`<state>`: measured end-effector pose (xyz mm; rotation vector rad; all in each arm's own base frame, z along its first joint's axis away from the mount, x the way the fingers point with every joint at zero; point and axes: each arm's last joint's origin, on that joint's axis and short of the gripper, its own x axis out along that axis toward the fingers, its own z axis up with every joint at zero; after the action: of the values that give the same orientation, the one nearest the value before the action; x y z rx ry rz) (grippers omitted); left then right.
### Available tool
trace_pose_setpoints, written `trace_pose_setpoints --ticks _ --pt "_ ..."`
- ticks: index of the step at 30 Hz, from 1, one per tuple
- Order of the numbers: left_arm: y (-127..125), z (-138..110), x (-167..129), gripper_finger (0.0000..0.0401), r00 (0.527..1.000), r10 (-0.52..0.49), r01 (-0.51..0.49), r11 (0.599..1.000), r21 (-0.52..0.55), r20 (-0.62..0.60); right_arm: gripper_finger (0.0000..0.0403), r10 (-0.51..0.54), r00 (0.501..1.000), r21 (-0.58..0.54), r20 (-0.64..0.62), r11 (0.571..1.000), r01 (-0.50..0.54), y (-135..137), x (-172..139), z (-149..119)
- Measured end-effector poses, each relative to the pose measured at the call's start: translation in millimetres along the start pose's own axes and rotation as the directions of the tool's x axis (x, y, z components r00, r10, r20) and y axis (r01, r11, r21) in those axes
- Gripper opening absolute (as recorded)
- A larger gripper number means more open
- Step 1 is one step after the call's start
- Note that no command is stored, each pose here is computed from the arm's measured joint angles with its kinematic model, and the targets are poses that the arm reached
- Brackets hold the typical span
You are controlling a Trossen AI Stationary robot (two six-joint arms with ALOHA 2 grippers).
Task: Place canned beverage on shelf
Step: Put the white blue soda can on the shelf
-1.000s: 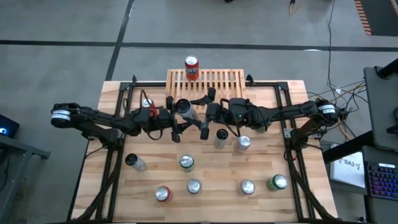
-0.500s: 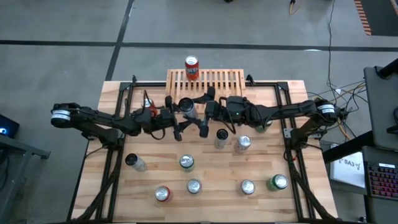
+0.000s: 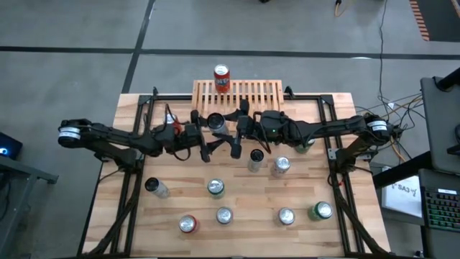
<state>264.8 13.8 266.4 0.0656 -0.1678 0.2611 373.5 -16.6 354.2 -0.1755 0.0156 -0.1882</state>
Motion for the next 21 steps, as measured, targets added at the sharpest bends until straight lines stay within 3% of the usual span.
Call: trace_pose_setpoints --ticks 3,6,13,21 --pt "1 5 -3 0.0356 1.0 0.002 -0.002 1.0 0.003 0.004 0.0233 -0.024 1.0 0.008 0.007 1.0 0.024 -10 -4 5" --pt "3 13 -8 0.036 1.0 0.004 -0.004 1.0 0.014 0.008 0.0233 -0.055 0.998 0.029 0.021 0.998 0.054 -24 -13 13" --pt "10 35 -29 0.0337 1.0 0.003 -0.003 0.996 0.092 0.0 0.0233 -0.139 0.99 0.038 -0.018 0.989 0.14 -63 -24 16" --pt "18 55 -56 0.0303 1.0 0.001 0.001 0.985 0.17 -0.015 0.0233 -0.121 0.992 0.129 -0.027 0.984 0.123 -88 -27 -14"
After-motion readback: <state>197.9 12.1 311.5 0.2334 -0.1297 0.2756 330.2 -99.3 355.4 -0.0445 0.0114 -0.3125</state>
